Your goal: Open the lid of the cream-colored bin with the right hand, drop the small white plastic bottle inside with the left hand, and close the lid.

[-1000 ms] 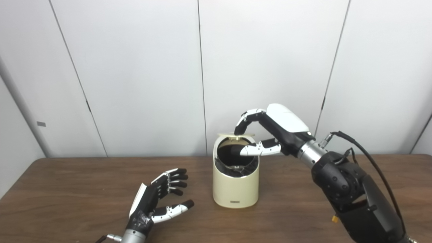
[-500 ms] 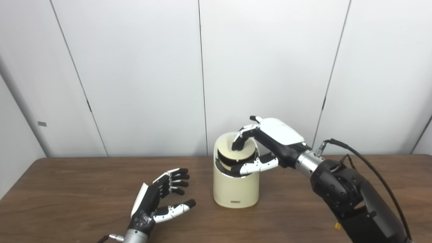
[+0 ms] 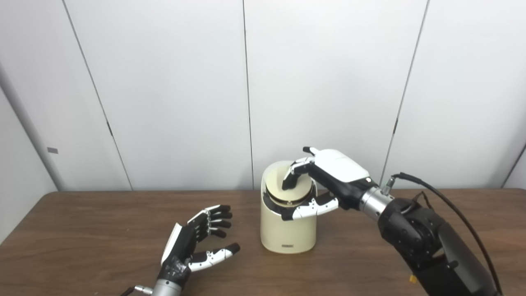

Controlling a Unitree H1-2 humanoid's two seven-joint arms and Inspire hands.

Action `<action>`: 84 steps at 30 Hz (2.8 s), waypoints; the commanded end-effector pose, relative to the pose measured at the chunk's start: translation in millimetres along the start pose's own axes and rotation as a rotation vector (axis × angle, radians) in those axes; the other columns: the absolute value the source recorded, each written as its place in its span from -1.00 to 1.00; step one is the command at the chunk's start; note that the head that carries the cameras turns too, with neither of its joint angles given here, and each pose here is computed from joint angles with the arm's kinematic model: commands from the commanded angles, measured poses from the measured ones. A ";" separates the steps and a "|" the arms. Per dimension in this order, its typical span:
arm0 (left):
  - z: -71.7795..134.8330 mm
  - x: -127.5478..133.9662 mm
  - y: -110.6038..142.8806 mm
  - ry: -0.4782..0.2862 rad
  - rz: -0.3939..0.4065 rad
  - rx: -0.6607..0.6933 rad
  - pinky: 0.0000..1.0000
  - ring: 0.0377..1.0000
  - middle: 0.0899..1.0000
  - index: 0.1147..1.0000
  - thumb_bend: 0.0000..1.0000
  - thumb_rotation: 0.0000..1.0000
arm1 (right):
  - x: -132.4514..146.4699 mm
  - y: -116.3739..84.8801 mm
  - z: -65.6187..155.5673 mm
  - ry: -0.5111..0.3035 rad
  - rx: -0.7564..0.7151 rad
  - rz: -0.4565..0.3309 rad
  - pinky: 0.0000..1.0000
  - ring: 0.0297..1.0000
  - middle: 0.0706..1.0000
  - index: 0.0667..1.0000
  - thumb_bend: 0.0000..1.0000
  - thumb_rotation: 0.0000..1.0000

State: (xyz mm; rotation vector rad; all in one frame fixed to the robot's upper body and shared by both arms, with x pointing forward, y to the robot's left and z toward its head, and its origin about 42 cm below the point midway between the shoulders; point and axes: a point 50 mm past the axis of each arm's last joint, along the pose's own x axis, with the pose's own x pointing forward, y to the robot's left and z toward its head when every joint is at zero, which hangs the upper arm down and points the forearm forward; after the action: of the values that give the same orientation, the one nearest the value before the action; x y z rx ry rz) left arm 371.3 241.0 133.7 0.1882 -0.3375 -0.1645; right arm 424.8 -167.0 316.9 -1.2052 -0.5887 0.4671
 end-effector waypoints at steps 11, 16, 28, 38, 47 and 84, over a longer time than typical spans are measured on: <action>17.6 8.8 3.5 -0.057 0.015 0.014 0.22 0.36 0.44 0.49 0.49 -0.78 | 0.7 -6.4 1.5 -0.075 -0.155 -0.009 0.90 0.58 0.16 0.13 0.35 0.33; 18.2 8.6 3.1 -0.054 0.017 0.016 0.21 0.35 0.43 0.48 0.50 -0.76 | 0.1 -3.2 -0.2 -0.073 -0.186 0.010 0.91 0.58 0.16 0.15 0.37 0.38; 25.4 8.9 3.7 -0.063 0.014 0.033 0.20 0.34 0.44 0.49 0.51 -0.76 | 0.2 -2.2 -1.5 -0.017 -0.237 0.109 0.85 0.62 0.24 0.23 0.40 0.56; 28.7 8.3 4.6 -0.063 0.014 0.037 0.20 0.33 0.42 0.47 0.51 -0.75 | 1.4 6.1 -3.1 0.071 -0.290 0.262 0.86 0.65 0.37 0.33 0.43 0.70; 28.2 6.2 4.5 -0.054 0.019 0.032 0.21 0.33 0.42 0.48 0.51 -0.75 | 0.4 11.2 -4.2 0.097 -0.290 0.316 0.87 0.66 0.39 0.33 0.41 0.66; 25.2 10.3 5.9 -0.065 0.012 0.035 0.20 0.34 0.43 0.48 0.48 -0.79 | -29.7 -30.5 -14.3 0.098 0.172 -0.258 0.25 0.54 0.59 0.55 0.35 0.13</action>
State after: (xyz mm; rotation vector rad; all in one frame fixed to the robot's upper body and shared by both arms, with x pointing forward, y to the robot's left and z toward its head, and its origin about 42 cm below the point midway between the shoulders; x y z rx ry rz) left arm 364.2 239.5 142.0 0.2073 -0.3266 -0.1575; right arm 412.0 -202.6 324.2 -1.0424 -0.5452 0.2940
